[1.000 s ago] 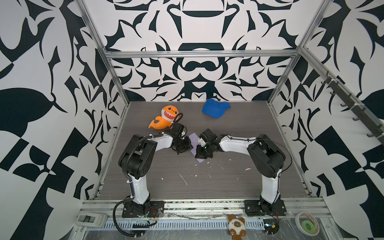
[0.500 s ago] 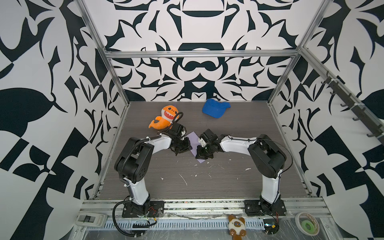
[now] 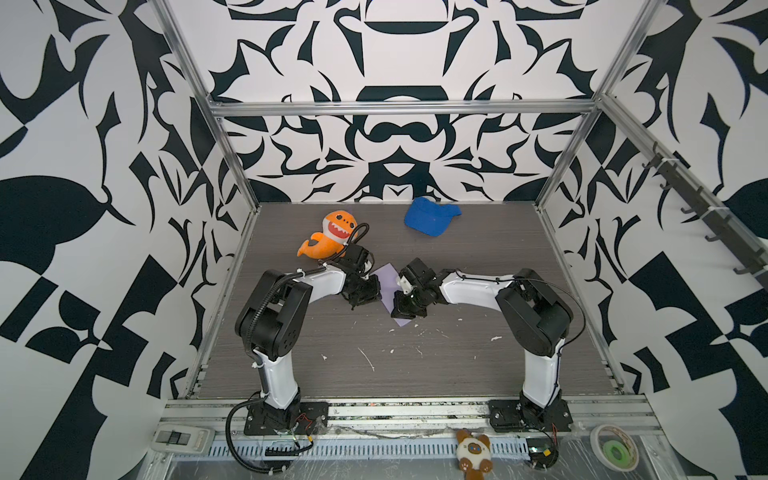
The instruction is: Fold a paper plane with a square sheet of paper (pick it up from the middle)
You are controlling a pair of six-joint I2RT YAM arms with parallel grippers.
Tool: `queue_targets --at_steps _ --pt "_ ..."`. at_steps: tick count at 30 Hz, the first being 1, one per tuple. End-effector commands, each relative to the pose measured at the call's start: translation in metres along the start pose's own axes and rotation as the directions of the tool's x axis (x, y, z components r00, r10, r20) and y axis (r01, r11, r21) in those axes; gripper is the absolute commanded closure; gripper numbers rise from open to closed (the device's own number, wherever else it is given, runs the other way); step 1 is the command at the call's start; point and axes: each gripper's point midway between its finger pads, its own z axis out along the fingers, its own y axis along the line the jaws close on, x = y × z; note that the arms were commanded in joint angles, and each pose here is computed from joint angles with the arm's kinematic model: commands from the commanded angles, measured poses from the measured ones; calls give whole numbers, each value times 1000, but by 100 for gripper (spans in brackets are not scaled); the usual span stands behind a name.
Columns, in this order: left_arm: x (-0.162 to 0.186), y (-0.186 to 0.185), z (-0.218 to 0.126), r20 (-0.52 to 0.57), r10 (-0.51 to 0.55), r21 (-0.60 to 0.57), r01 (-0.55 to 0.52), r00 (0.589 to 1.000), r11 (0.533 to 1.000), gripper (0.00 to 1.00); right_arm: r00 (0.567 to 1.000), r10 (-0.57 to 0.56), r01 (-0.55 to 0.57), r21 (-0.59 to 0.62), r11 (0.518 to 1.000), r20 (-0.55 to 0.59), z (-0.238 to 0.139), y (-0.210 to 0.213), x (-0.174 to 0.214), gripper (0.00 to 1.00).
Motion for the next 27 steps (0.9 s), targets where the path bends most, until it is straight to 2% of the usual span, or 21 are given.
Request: queue_targets --at_steps 1,5,8,16,27 --pt "-3 -15 -24 42 61 26 -63 997 998 86 997 37 -29 113 993 -63 2 -32 22 94" --pt "0 -28 -24 48 83 88 -87 995 992 87 997 41 -34 118 992 -64 4 -33 22 95" --pt "-1 -29 -14 27 81 80 -83 996 993 87 997 45 -36 120 992 -69 5 -35 23 95" --pt "-2 -6 5 -21 60 -35 -60 998 998 87 997 45 -36 130 991 -68 3 -37 25 95" --pt "-14 26 10 -5 0 -170 -1 1000 985 87 996 51 -39 155 987 -73 3 -44 29 95"
